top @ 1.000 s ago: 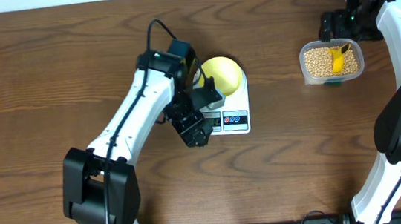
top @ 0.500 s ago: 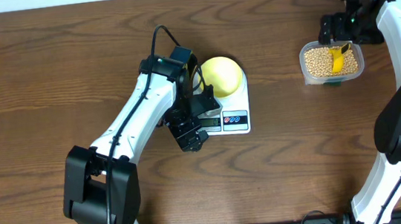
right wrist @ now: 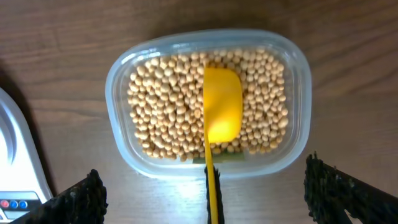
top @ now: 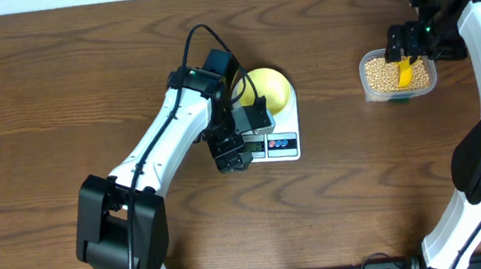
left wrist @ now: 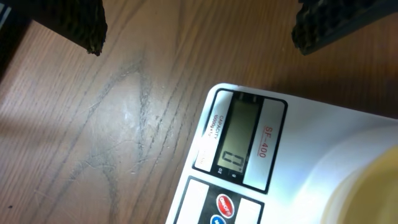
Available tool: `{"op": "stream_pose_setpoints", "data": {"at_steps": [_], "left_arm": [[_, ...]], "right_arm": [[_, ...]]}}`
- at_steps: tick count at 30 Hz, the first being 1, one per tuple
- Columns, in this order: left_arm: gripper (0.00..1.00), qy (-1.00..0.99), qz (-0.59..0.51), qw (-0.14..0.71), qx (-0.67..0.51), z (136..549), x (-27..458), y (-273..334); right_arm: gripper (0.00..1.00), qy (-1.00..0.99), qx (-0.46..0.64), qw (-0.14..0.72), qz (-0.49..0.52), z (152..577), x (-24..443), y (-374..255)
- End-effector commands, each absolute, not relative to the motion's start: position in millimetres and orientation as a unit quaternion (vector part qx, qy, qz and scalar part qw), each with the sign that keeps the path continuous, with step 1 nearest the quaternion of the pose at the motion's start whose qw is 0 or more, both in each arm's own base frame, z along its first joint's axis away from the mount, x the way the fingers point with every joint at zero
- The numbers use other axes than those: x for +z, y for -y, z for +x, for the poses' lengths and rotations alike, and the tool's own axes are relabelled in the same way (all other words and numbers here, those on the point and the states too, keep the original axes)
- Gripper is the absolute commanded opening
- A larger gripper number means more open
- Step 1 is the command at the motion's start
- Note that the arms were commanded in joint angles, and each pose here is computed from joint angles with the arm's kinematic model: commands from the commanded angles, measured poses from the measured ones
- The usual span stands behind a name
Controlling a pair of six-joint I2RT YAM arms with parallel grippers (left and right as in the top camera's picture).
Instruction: Scoop item into bowl and weigh 50g on scale
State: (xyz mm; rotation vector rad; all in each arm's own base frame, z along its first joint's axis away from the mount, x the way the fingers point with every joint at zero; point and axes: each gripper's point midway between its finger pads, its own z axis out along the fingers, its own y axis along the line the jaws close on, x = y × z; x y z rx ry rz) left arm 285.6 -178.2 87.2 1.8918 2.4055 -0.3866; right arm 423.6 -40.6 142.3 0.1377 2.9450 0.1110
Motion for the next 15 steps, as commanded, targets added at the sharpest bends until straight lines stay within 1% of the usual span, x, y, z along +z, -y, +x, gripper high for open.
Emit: {"op": "stream_pose_setpoints", "data": {"at_steps": [1, 5, 9, 15], "left_arm": [[0.98, -0.772, 0.621, 0.040, -0.130, 283, 93, 179], [0.98, -0.772, 0.621, 0.041, -0.130, 282, 81, 179], [0.98, -0.775, 0.620, 0.032, -0.117, 279, 67, 172], [0.98, -0.779, 0.616, 0.041, -0.107, 287, 67, 166]], "right_arm": [[0.99, -0.992, 0.039, 0.106, 0.048, 422, 156, 39], [0.99, -0.993, 0.023, 0.091, 0.073, 415, 149, 45], [0.99, -0.992, 0.022, 0.096, 0.073, 418, 147, 45], [0.99, -0.991, 0.024, 0.106, 0.073, 423, 148, 45]]}}
